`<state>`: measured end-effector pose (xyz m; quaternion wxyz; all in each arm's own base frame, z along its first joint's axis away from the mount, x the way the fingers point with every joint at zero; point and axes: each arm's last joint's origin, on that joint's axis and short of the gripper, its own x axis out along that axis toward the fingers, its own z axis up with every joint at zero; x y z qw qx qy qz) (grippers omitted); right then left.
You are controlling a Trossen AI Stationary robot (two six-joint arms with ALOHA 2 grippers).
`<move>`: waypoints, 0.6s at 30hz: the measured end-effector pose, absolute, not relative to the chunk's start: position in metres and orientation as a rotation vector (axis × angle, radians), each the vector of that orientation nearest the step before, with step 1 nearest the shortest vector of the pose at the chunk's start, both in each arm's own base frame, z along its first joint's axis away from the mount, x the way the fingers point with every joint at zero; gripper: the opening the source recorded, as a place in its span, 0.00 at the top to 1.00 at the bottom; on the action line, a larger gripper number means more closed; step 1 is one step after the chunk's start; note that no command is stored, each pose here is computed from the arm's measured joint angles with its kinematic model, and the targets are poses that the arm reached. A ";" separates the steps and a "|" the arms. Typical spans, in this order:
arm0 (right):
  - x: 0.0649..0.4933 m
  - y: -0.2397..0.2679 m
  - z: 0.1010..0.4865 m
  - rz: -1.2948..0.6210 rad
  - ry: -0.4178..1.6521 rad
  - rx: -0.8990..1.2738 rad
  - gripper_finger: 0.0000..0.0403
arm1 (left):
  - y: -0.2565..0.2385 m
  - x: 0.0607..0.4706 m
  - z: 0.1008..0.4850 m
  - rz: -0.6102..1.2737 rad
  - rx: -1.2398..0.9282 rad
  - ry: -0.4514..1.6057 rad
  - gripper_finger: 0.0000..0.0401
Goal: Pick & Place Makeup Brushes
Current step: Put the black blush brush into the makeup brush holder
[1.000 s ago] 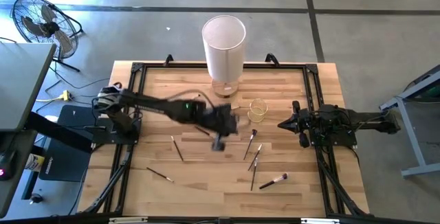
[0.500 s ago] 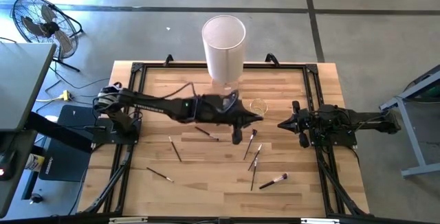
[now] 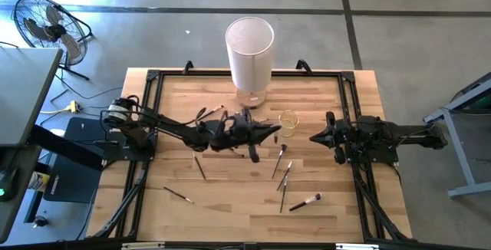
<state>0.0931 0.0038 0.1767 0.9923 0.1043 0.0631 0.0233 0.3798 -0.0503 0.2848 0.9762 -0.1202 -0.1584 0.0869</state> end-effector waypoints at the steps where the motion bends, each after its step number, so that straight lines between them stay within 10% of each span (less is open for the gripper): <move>1: 0.093 0.003 0.179 0.034 0.105 0.229 1.00 | -0.050 0.378 0.283 0.185 -0.249 -0.333 1.00; 18: 0.158 0.013 0.229 -0.007 0.048 0.280 0.86 | -0.049 0.379 0.285 0.193 -0.242 -0.330 0.98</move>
